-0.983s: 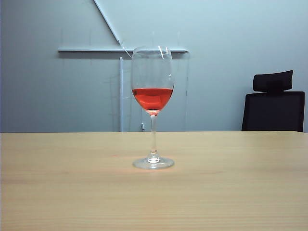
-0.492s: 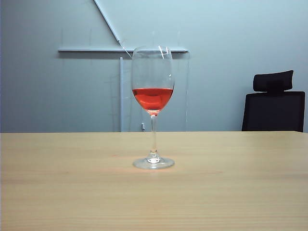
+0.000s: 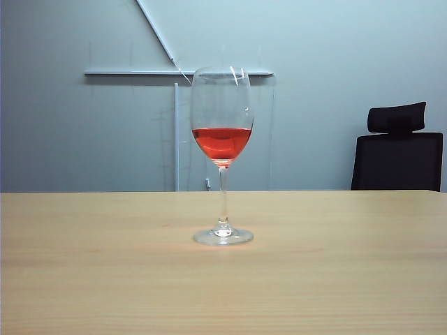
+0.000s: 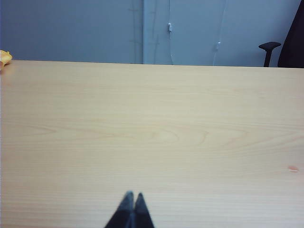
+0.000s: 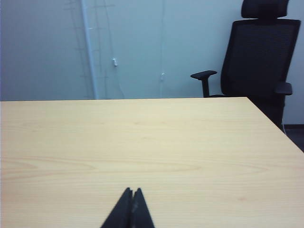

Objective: Gently pick up the goblet, rotate it counterclockwise for two full turns (viewing from above), and then place it back on the table.

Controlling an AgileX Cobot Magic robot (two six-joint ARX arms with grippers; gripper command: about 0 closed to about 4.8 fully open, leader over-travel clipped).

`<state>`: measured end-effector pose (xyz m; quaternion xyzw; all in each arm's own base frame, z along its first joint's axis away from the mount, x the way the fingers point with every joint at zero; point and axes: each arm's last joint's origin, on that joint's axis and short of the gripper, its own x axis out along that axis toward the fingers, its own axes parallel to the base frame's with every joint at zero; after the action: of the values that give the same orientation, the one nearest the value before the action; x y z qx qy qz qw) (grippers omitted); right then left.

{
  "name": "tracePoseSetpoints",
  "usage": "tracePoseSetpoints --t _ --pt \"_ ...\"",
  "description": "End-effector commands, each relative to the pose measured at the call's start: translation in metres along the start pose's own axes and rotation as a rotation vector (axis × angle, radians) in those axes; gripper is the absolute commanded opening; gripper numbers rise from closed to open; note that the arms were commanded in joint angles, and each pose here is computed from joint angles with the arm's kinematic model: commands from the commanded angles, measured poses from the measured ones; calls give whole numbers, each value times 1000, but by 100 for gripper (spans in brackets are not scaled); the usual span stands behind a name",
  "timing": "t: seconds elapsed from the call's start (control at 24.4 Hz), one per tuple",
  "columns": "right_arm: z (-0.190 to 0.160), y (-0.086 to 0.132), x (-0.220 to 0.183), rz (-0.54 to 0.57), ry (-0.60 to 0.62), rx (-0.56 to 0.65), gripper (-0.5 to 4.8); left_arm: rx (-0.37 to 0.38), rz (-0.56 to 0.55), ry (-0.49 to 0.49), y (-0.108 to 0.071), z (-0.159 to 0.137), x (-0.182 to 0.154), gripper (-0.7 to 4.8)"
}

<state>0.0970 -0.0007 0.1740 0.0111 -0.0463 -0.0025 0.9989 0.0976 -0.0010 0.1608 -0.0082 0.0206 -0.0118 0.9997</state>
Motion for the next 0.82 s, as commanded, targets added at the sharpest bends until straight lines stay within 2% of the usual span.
tracePoseSetpoints --t 0.04,0.29,0.82 --pt "3 0 0 9 -19 -1 -1 2 -5 -15 0 3 0 -5" --pt "-3 -1 0 9 21 -2 -1 1 -5 -15 0 3 0 -5" --pt "-3 -1 0 9 20 -1 -1 1 -5 -15 0 3 0 -5"
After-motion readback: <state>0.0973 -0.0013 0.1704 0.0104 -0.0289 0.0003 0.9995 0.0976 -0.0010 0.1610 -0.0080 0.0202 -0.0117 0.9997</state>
